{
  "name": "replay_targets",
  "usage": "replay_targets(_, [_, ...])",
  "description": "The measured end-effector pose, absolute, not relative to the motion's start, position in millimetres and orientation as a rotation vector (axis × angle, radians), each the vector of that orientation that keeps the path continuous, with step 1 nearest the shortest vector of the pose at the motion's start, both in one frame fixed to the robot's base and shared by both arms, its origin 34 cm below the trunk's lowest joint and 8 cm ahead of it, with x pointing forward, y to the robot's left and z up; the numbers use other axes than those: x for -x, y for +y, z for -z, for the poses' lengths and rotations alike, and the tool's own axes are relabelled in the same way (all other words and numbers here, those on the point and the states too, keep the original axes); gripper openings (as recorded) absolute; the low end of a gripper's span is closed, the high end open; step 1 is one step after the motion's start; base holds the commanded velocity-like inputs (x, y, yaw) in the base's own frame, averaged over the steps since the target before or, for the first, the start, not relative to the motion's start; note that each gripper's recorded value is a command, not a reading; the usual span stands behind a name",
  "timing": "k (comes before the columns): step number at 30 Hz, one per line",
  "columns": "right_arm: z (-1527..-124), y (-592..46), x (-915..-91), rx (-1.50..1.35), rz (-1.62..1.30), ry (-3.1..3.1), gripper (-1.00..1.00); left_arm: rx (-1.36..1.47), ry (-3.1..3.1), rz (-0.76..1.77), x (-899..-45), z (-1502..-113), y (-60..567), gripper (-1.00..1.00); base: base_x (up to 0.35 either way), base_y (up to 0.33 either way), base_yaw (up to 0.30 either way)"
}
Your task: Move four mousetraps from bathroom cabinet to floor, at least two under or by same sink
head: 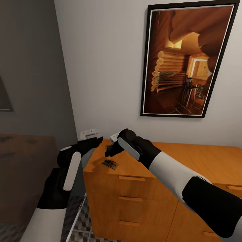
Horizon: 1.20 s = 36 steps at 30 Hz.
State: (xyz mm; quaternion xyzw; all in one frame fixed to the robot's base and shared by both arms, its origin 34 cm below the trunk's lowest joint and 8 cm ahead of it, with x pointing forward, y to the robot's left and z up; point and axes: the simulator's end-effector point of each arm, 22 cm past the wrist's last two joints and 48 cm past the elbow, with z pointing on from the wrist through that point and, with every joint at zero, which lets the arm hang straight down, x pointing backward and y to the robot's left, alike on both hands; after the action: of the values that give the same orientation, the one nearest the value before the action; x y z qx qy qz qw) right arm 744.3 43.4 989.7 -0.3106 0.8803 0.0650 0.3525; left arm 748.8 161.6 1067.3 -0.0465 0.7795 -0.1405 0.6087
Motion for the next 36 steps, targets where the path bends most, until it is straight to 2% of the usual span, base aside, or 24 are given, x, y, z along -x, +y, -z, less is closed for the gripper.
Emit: replay_targets(36, [-986.7, 40.6, -745.2, 0.807, -0.144, 2.280, 1.00, 0.116, 1.794, 0.247, -752.7, -1066.0, 196.2, 1.00, 0.000, 0.000, 0.000])
